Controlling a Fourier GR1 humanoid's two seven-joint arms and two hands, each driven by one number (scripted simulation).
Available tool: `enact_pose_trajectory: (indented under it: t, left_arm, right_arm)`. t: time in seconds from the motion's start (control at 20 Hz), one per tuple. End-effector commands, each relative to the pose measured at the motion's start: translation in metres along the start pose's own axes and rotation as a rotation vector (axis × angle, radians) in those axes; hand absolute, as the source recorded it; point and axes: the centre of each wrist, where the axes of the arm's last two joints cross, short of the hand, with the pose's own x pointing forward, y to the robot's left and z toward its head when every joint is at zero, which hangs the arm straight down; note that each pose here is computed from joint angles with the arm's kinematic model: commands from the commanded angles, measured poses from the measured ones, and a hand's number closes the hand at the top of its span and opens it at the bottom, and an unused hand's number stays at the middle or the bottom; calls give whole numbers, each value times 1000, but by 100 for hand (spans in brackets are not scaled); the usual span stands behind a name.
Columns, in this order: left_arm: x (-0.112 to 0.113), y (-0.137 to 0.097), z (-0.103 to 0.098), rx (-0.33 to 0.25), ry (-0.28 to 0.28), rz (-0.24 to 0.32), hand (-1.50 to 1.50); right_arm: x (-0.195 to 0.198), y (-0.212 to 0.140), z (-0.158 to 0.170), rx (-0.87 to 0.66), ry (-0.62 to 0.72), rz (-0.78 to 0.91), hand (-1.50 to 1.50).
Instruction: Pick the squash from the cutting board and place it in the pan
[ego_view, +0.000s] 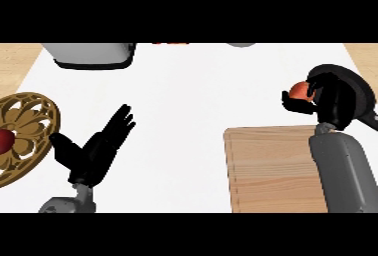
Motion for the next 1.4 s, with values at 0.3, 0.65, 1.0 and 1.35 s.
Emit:
enact_pose_trajectory:
  t: [0.3,0.65,1.0,1.35]
  left_arm:
    - [0,8,-8,-21,10,5,0]
    - [4,-17,-18,-45,-11,-21,0]
    - [11,-13,-25,-59,-21,-14,0]
    - [4,-22,-14,-100,-22,-15,0]
  right_arm:
    - [-71,-25,-62,-275,82,74,150]
    - [-108,-43,-72,-348,120,44,150]
    - [-120,-70,-90,-381,135,33,150]
    - [-167,-74,-67,-101,336,131,-150]
